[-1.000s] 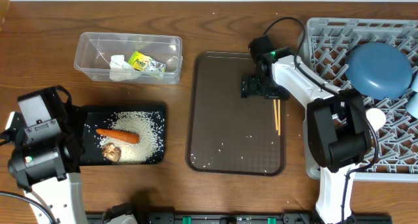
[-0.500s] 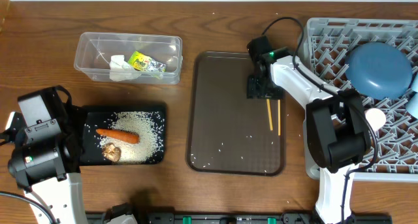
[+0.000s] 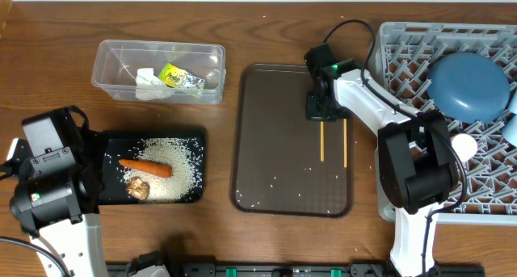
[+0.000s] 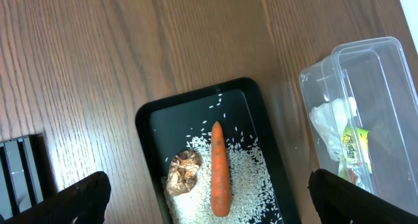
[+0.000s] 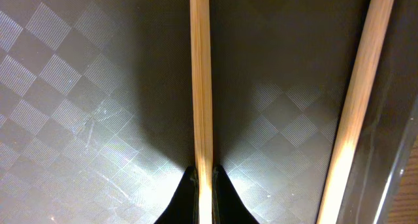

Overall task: Sort waste into correct bins and load items into the dishwasher rack
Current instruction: 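Lift the chopstick and carry it right into the grey rack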

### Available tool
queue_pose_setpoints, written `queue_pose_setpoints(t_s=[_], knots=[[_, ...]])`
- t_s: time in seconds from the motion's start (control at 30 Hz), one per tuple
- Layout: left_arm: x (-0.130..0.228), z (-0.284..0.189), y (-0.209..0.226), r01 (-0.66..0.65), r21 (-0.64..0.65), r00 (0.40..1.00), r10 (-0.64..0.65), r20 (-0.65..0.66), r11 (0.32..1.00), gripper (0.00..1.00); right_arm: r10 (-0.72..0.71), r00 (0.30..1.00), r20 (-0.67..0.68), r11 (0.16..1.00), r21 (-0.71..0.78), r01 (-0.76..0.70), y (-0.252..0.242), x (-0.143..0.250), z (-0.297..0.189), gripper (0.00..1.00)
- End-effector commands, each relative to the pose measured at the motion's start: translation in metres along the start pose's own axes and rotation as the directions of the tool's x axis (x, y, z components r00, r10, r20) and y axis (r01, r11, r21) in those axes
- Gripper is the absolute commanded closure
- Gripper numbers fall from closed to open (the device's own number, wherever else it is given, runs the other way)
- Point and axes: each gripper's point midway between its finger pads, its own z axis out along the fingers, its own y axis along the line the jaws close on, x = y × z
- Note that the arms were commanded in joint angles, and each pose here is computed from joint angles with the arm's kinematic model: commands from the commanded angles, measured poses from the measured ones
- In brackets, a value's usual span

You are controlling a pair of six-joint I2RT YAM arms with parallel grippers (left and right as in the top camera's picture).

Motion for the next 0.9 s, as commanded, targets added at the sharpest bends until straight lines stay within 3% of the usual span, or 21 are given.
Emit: queue_pose_setpoints(t_s=[0.0, 0.23, 0.5, 0.87], knots=[[-0.004, 0.000, 0.004, -0.002, -0.021, 1.000, 0.002, 0.021, 1.000, 0.02, 0.015, 1.000, -0.010, 1.000, 0.014, -0.015, -0.001, 0.003, 0.005, 0.99], [-0.004, 0.000, 0.004, -0.002, -0.021, 1.000, 0.002, 0.021, 1.000, 0.02, 0.013, 1.000, -0.020, 0.999, -0.053, -0.014, 0.007, 0.005, -0.008, 0.99], [-0.004, 0.000, 0.004, -0.002, -0.021, 1.000, 0.002, 0.021, 1.000, 0.02, -0.021, 0.998, 0.058, 0.988, -0.154, 0.030, -0.001, -0.004, -0.073, 0.99], [-0.004, 0.000, 0.004, -0.002, -0.021, 1.000, 0.002, 0.021, 1.000, 0.02, 0.068, 0.938, 0.340, 0.986, -0.163, -0.012, -0.104, -0.041, -0.184, 0.99]])
